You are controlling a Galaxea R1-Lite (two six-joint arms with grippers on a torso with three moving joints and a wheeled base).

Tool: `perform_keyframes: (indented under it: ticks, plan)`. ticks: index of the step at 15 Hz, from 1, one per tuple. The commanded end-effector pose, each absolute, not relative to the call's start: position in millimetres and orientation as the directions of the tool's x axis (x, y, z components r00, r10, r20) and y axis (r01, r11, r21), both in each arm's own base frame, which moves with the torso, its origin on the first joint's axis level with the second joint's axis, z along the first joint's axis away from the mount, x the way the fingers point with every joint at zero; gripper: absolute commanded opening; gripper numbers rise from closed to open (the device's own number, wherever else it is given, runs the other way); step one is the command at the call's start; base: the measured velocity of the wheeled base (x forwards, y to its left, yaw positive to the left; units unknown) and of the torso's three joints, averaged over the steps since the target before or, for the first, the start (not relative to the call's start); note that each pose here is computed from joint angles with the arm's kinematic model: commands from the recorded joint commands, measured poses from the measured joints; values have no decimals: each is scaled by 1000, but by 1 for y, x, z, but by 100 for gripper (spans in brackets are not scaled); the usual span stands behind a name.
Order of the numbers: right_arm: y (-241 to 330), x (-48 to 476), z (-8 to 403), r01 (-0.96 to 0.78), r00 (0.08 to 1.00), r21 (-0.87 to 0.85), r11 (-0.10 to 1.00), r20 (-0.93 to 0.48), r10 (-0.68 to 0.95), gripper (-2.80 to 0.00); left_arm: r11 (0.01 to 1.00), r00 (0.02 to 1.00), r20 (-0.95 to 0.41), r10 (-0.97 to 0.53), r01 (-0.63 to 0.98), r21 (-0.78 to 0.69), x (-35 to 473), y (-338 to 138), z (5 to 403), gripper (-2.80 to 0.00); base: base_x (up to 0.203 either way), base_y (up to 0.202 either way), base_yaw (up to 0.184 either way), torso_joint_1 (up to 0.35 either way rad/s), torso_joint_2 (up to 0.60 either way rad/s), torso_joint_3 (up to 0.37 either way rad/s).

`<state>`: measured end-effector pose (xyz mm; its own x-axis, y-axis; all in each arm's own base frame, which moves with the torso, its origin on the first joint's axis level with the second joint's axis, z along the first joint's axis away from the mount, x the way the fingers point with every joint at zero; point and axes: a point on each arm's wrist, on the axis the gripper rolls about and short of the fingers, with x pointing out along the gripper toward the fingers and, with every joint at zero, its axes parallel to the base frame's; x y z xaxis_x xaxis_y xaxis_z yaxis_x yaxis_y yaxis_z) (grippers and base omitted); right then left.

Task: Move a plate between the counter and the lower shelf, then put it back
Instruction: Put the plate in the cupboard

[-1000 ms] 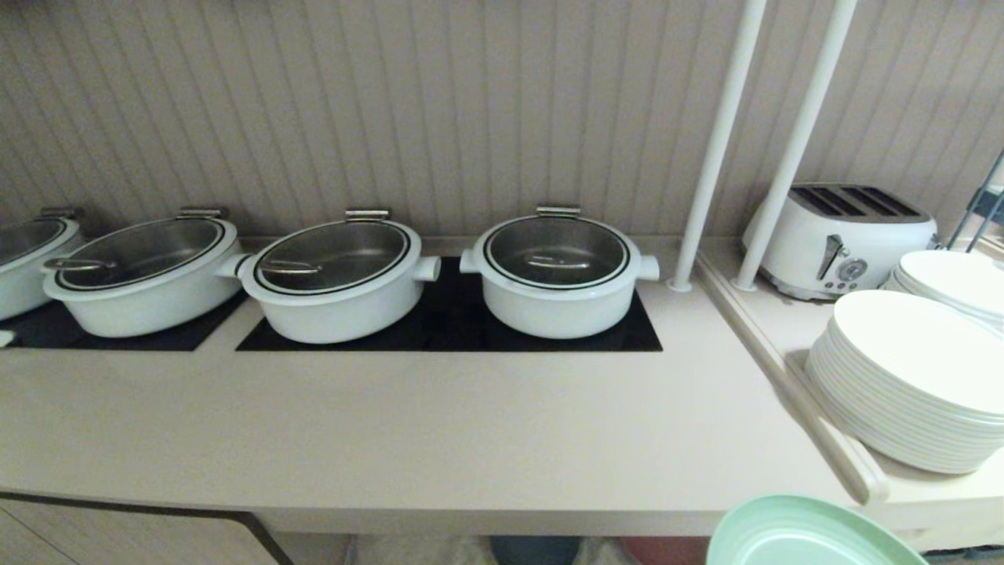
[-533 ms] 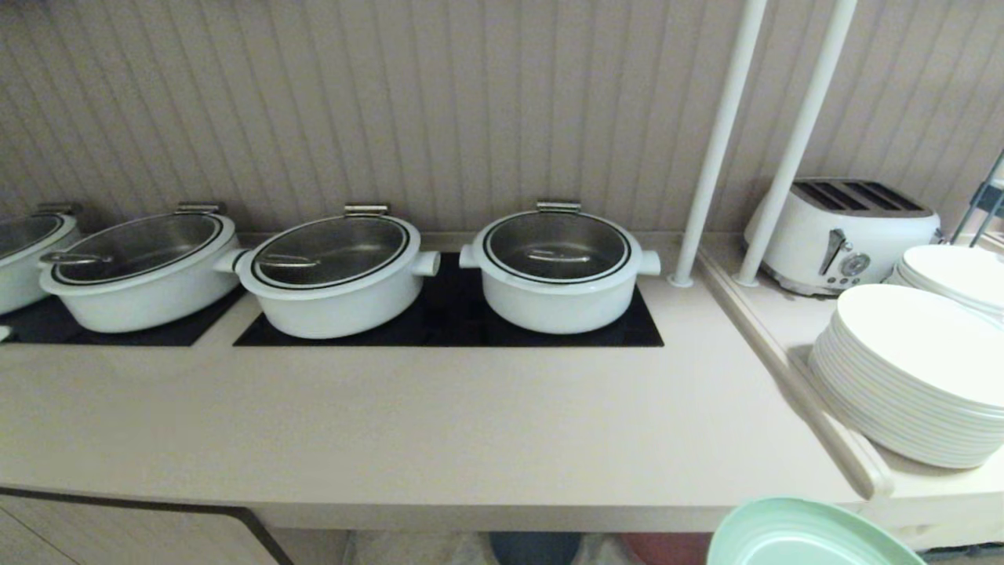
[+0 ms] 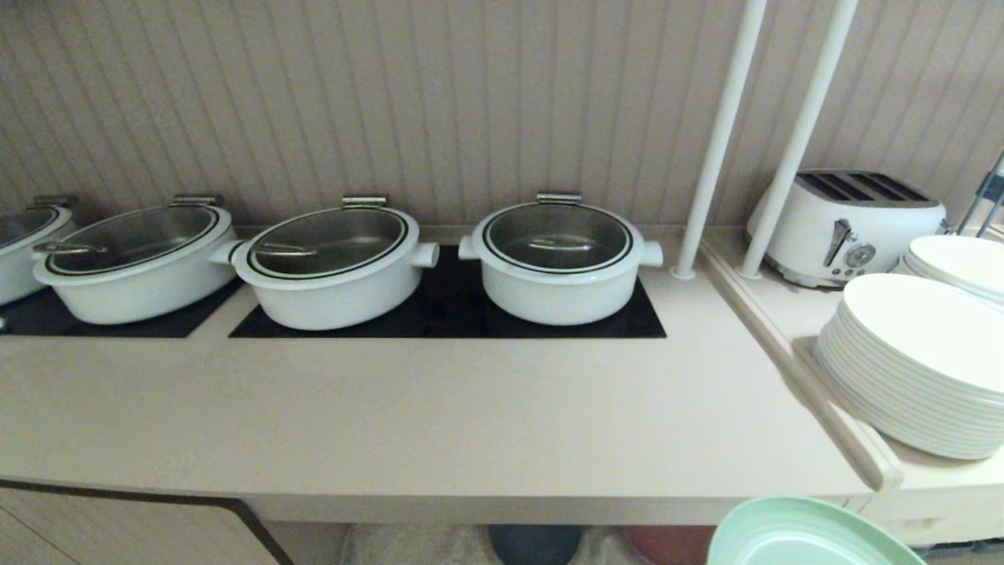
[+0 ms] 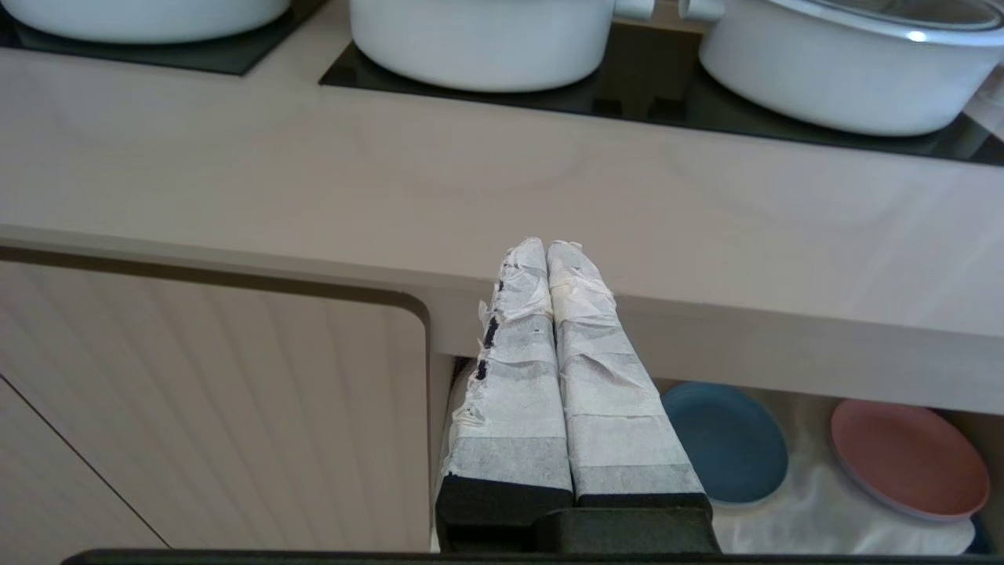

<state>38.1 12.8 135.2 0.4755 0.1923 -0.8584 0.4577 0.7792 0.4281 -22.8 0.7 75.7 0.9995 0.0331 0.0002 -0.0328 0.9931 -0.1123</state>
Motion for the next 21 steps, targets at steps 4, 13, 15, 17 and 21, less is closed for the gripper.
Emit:
perform_keyframes:
  ticks: [4, 13, 15, 17, 21]
  plan:
    - [13, 38, 135, 464, 472, 427, 776, -861, 191, -280, 993, 999, 0, 34, -34, -113, -23, 1, 75, -280, 0, 0, 0, -150, 311, 151]
    - [13, 38, 135, 464, 472, 427, 776, -861, 191, -280, 993, 999, 2, 34, -33, -113, -23, 1, 76, -280, 0, 0, 0, -152, 314, 156]
    - [13, 38, 135, 464, 473, 427, 776, -860, 190, -280, 993, 999, 0, 34, -34, -113, -23, 1, 75, -280, 0, 0, 0, -163, 332, 166]
    - [13, 38, 135, 464, 472, 427, 776, -861, 191, -280, 993, 999, 0, 34, -34, -113, -23, 1, 75, -280, 0, 0, 0, -160, 343, 172]
    - [13, 38, 135, 465, 471, 425, 777, -862, 189, -280, 993, 999, 0, 34, -34, -113, -23, 1, 75, -280, 0, 0, 0, -176, 358, 178]
